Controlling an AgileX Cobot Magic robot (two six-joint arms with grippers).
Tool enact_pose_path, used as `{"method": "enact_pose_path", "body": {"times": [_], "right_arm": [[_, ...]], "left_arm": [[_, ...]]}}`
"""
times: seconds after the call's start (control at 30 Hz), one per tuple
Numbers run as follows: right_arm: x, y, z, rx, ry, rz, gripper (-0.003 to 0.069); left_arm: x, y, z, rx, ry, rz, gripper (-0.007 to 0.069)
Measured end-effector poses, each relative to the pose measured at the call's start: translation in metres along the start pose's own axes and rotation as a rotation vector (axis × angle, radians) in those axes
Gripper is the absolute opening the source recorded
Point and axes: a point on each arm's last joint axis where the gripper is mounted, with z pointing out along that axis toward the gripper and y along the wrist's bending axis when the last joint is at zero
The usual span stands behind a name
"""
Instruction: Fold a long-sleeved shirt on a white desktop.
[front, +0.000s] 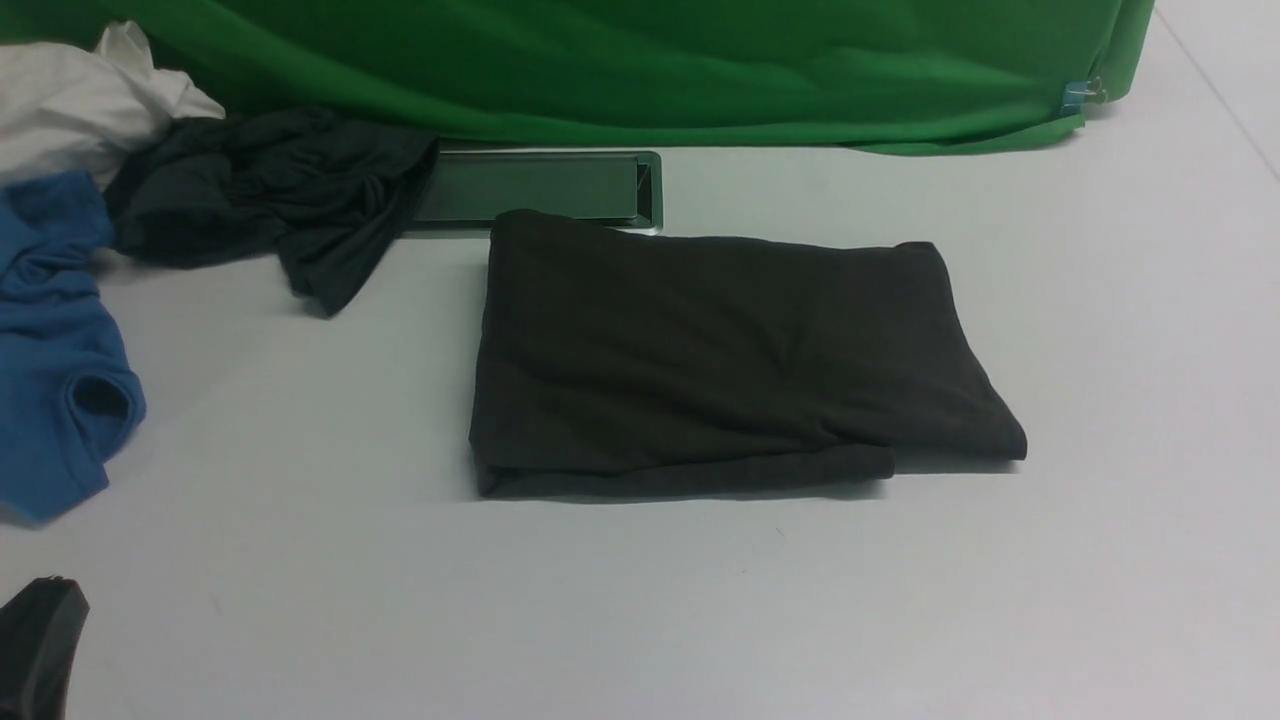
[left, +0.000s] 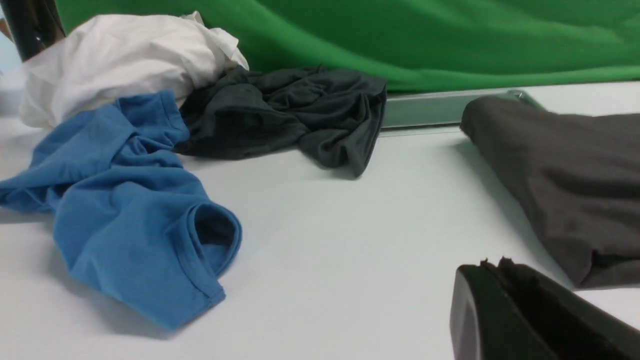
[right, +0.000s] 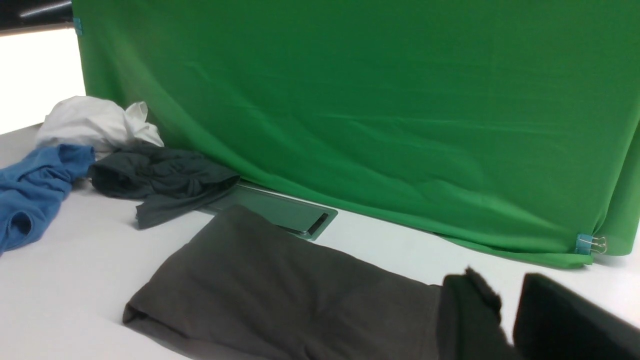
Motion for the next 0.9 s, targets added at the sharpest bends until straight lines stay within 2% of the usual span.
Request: {"method": "enact_pose_path", "body": {"times": [0.33,0.9], "right_arm": [[0.0000,0.0000,0.0000,0.000,0.000,0.000,0.0172],[-0.0001,0.0000,0.0000,0.000,-0.001,0.000,0.0199]], "left_arm": [[0.0045,-0.0012,-0.0002,0.011,0.050,-0.075,0.0018],[0.0028,-0.0010,-0.0001,0.010,0.031,-0.074,0.0018]]}}
